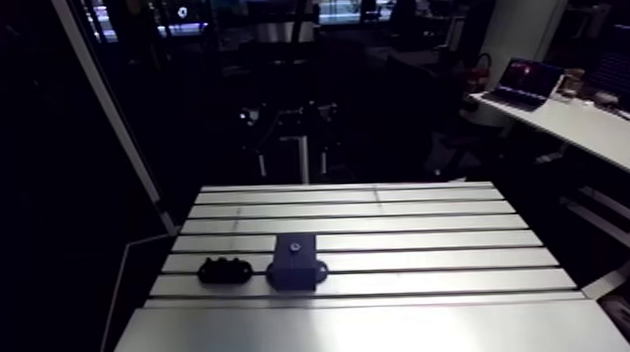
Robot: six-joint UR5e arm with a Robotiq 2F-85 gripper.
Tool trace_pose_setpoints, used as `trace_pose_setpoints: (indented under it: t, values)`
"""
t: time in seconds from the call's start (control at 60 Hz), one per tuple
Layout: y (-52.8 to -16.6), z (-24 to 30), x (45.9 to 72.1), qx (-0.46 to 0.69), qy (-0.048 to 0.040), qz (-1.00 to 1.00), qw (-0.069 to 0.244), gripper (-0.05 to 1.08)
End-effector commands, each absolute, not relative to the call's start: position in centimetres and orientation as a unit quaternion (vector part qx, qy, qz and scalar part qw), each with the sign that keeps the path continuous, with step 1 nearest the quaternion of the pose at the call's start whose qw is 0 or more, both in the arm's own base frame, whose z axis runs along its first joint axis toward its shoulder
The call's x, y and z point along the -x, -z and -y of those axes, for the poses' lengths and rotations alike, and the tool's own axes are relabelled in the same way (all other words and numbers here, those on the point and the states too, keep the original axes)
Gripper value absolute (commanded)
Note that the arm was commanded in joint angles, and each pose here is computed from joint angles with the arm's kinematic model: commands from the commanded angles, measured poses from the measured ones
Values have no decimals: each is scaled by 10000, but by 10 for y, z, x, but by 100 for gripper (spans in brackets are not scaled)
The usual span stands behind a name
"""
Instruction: Pick up the M10 bolt and insert it into the hole until fully seated.
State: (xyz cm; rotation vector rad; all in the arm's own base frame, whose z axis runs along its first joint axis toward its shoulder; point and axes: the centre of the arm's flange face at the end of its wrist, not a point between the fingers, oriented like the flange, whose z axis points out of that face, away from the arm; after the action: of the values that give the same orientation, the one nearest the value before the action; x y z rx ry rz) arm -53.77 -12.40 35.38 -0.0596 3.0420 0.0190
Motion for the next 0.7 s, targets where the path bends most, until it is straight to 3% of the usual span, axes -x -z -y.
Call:
trace_pose_setpoints:
  t: [0.017, 0.283, 0.7]
  values:
    - [-393, 123, 523, 158, -62, -9998, 103, 1]
    - [-408, 117, 516, 97, -42, -9992, 395, 1]
    - [-464, 117, 525, 113, -50, -9993, 364, 1]
